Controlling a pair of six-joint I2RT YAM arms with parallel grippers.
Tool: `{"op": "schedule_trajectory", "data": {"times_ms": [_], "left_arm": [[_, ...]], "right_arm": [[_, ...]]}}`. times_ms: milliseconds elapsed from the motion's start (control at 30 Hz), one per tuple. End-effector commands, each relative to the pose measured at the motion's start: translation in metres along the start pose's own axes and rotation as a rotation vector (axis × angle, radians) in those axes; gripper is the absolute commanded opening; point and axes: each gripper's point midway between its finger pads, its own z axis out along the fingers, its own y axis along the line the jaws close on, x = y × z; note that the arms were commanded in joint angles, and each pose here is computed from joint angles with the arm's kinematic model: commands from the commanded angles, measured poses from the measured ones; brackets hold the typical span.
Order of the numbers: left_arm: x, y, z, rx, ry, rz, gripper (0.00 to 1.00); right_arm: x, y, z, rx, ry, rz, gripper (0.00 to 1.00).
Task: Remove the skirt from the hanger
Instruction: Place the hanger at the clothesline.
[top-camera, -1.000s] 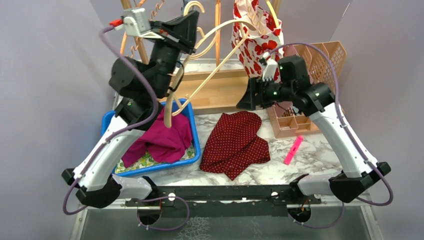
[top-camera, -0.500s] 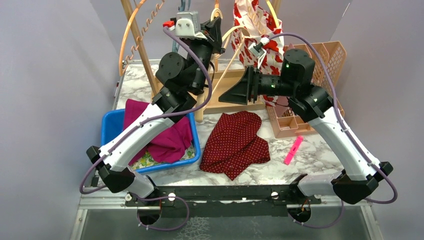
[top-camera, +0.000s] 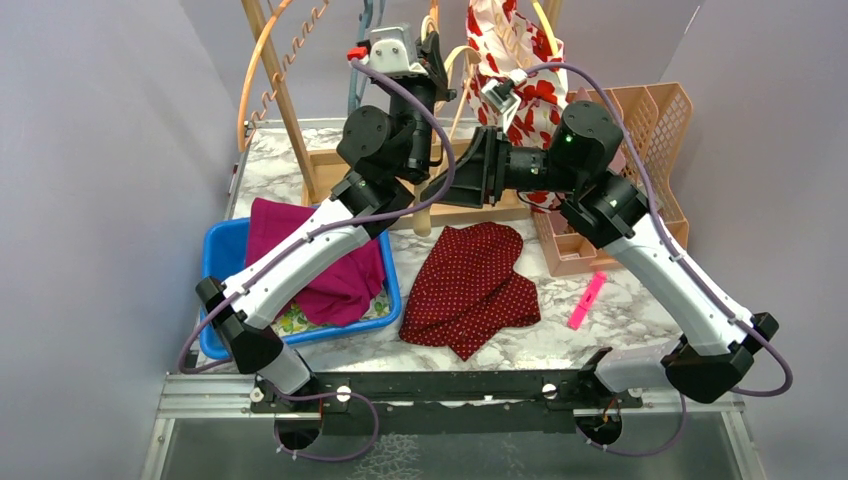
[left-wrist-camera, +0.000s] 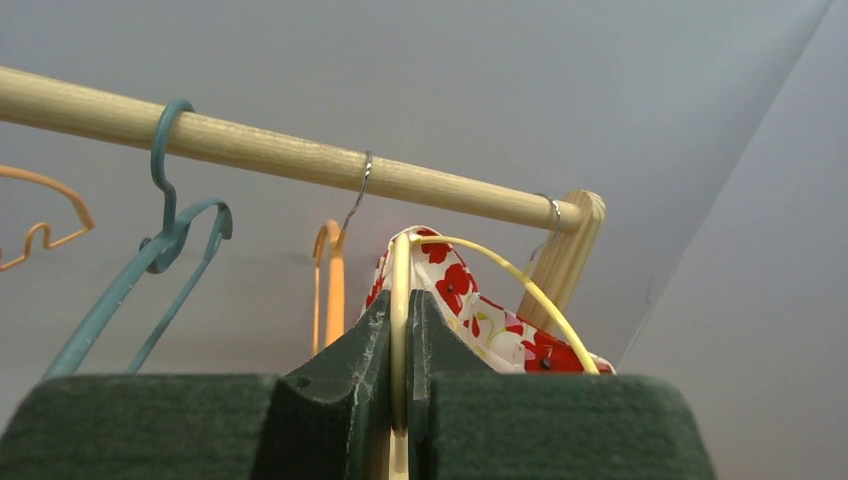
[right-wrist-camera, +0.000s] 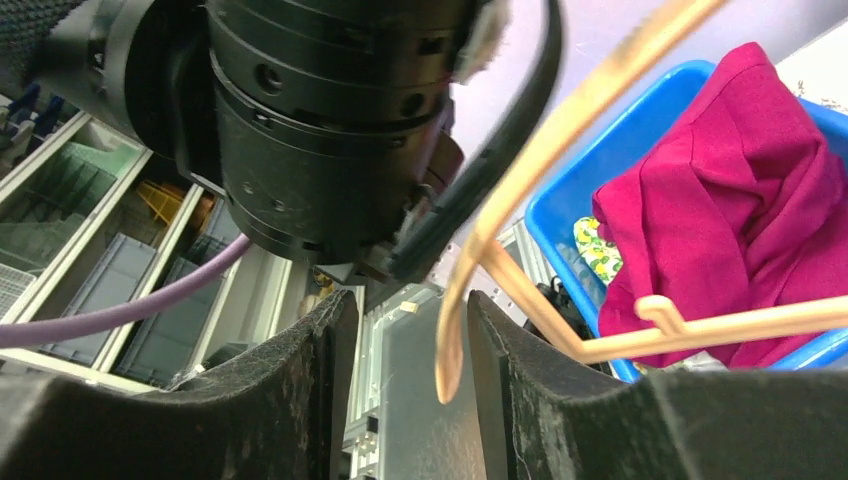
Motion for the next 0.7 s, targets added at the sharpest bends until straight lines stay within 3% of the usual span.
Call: {"op": "schedule_trajectory", "data": {"times_ms": [0,167,533,667], "left_arm": [[-0.025,0.006,0.006,-0.059,-0.073,-0.046,0.00],[-0.023,0.005,0.008,-0.077,-0.074,-0.068,0.00],[-0.024,0.006,0.009,-0.122,-0.075,-0.081,0.00],[-0.020,0.005,0.006,-0.125,-0.065,-0.086,0.00]], "right_arm": [[0.000,0.007,0.001,-0.012,-0.020,-0.017,0.47],[0.006,-0.005,0.003,0.023,-0.019,0.037,0.36],[0.004,-0.023,0.000,0.126,-0.082,0.072,0.41],[-0.002,-0.031,-0.002,0.179,-0.129,0.055,0.34]]}}
